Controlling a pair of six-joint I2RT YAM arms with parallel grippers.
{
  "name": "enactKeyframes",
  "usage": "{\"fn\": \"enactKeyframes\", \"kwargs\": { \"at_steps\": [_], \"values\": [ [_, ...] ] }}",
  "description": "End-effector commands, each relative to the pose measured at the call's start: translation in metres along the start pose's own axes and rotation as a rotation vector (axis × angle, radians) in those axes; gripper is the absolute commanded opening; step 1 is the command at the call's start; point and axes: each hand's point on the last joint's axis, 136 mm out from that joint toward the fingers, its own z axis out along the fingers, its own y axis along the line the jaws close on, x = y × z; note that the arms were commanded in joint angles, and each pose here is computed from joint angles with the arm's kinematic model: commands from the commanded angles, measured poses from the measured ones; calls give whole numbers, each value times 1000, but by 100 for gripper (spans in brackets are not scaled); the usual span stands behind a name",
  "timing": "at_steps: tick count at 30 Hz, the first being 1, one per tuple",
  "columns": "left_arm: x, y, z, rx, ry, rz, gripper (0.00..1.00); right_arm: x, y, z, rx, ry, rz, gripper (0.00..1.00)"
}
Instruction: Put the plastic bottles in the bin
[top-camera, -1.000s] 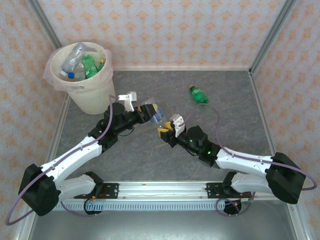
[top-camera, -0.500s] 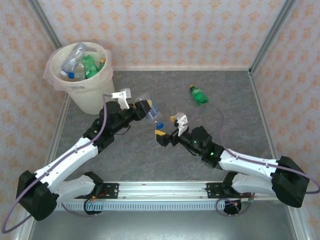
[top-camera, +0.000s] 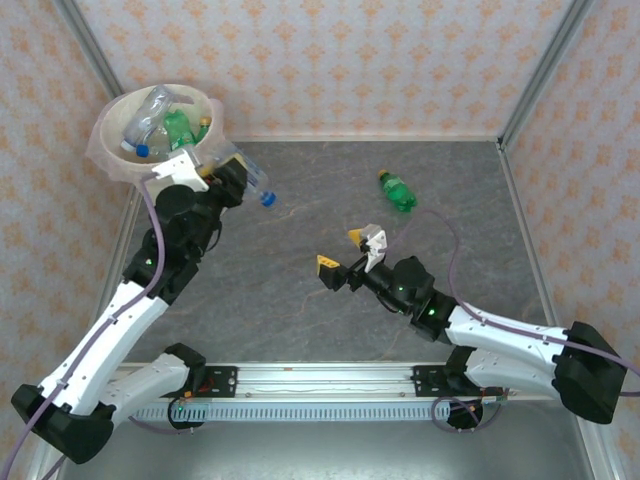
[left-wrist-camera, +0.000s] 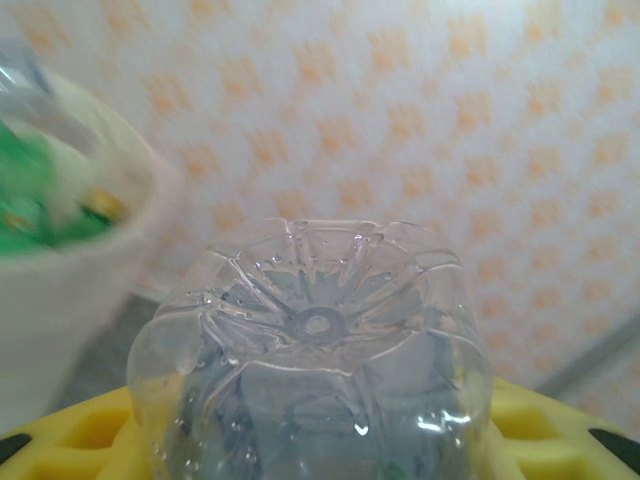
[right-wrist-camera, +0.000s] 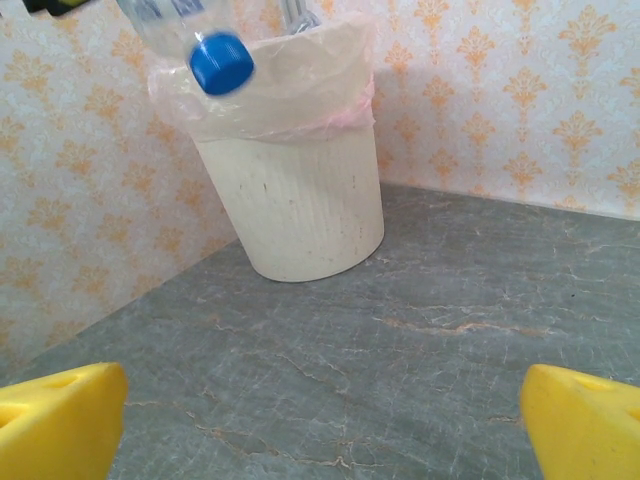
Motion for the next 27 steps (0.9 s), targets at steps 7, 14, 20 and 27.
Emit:
{"fn": "enactKeyframes", "kwargs": {
  "at_steps": [7,14,20,27],
  "values": [
    [-106,55,3,-410,-274,191,52,-19,4,-13,-25,-88,60,100],
    [-147,78,22,-550,-376,226,51,-29,8,-25,-53,-129,82,100],
    [-154,104,49,-681,-399,319,51,-38,10,-31,-65,-155,96,100],
    [-139,137,93,-726,-292,363,55,-40,10,-33,-71,-167,102,100]
  ]
}}
